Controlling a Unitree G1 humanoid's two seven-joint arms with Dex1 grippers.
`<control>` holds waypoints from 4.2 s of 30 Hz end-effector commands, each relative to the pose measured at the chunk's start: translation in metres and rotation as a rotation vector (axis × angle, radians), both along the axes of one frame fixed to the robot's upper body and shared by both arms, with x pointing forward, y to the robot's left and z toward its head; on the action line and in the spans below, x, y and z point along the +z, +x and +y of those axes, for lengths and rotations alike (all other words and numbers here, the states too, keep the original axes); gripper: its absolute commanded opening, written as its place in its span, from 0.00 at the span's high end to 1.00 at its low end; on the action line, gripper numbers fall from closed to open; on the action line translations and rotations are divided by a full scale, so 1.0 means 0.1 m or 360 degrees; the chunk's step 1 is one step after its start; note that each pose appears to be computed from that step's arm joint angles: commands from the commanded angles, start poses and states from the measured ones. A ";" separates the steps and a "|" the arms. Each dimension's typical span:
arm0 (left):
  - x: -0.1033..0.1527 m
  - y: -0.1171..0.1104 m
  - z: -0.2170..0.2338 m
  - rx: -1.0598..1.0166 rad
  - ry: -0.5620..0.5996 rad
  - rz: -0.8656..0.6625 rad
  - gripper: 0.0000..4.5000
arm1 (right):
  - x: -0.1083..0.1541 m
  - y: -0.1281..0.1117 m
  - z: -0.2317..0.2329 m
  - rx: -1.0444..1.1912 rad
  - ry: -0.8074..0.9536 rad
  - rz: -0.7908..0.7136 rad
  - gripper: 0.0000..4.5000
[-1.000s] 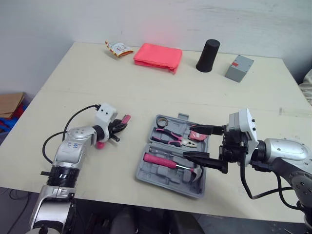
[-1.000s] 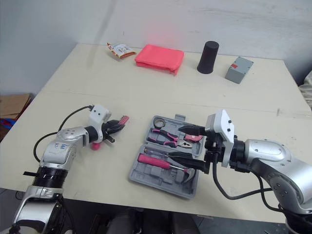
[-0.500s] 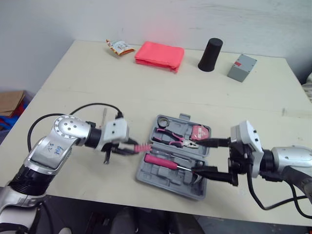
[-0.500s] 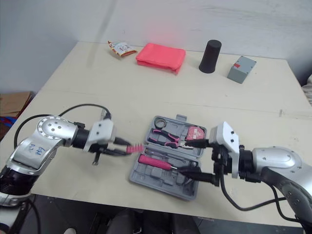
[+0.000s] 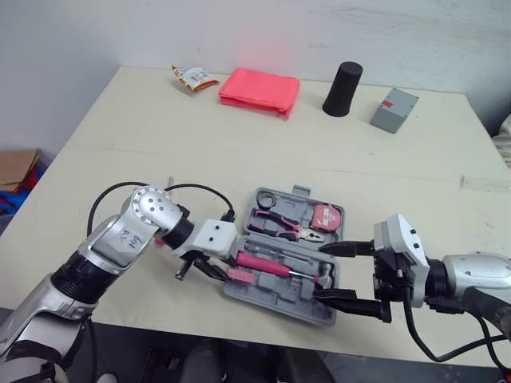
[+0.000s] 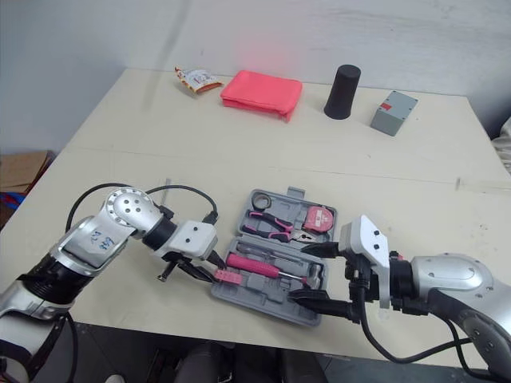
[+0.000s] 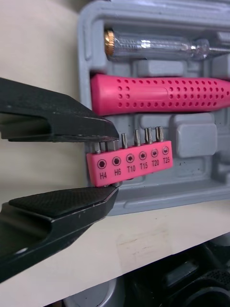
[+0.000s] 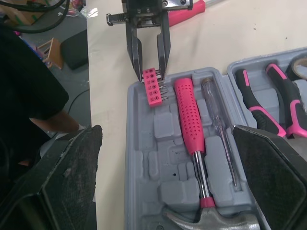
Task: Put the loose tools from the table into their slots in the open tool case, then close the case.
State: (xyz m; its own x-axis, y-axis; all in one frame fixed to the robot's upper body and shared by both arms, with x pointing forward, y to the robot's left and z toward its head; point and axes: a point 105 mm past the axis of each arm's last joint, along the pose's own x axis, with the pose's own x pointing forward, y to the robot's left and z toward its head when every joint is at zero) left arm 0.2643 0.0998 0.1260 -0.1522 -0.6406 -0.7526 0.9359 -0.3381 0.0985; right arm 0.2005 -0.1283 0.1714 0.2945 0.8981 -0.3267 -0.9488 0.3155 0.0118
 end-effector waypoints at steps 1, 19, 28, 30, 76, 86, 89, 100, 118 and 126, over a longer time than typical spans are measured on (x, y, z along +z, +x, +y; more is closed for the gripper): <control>0.04 0.00 -0.05 -0.0071 0.0018 -0.0047 0.86 | 0.10 -0.05 0.04 0.0016 0.0024 -0.0101 0.00; -0.02 0.09 -0.18 -0.0045 0.0029 -0.0097 0.86 | 0.12 0.01 0.05 -0.0057 0.0071 -0.0150 0.00; 0.32 -0.06 -0.02 0.0035 -0.0257 0.0103 0.24 | 0.10 -0.02 0.03 -0.0052 0.0059 -0.0141 0.00; 0.29 -0.04 0.00 0.0072 -0.0299 0.0092 0.24 | 0.10 -0.02 0.03 -0.0051 0.0056 -0.0140 0.00; -0.49 0.21 0.09 0.0101 0.0002 -0.0162 0.98 | 0.11 0.11 -0.02 -0.0122 0.0036 -0.0201 0.00; 0.31 0.24 0.15 0.0440 -0.0671 -0.0009 0.98 | 0.11 0.12 -0.16 -0.0250 0.0024 -0.0207 0.00; 0.42 0.19 0.44 0.0764 -0.0851 0.0077 0.98 | 0.12 0.05 -0.40 -0.0411 0.0014 -0.0184 0.00; 0.19 -0.21 2.00 0.2293 -0.1033 -0.0129 0.01 | 0.03 -0.11 -1.60 -0.1172 -0.0010 -0.0056 0.00; 0.83 0.04 0.84 0.1358 -0.1064 -0.0020 0.01 | -0.27 -0.12 -1.31 -0.1570 0.0049 -0.0089 0.00; 1.04 -0.26 -0.28 0.0308 -0.1033 0.0213 0.01 | -0.44 0.13 -0.99 -0.2047 0.0103 -0.0066 0.00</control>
State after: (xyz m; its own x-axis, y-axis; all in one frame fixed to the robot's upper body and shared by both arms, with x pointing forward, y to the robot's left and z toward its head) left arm 0.2492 0.0814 0.2293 0.0415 -0.9836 -0.1756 0.9969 0.0291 0.0727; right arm 0.2131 -0.2274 0.1216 0.9600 0.0524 -0.2752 -0.0274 0.9952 0.0938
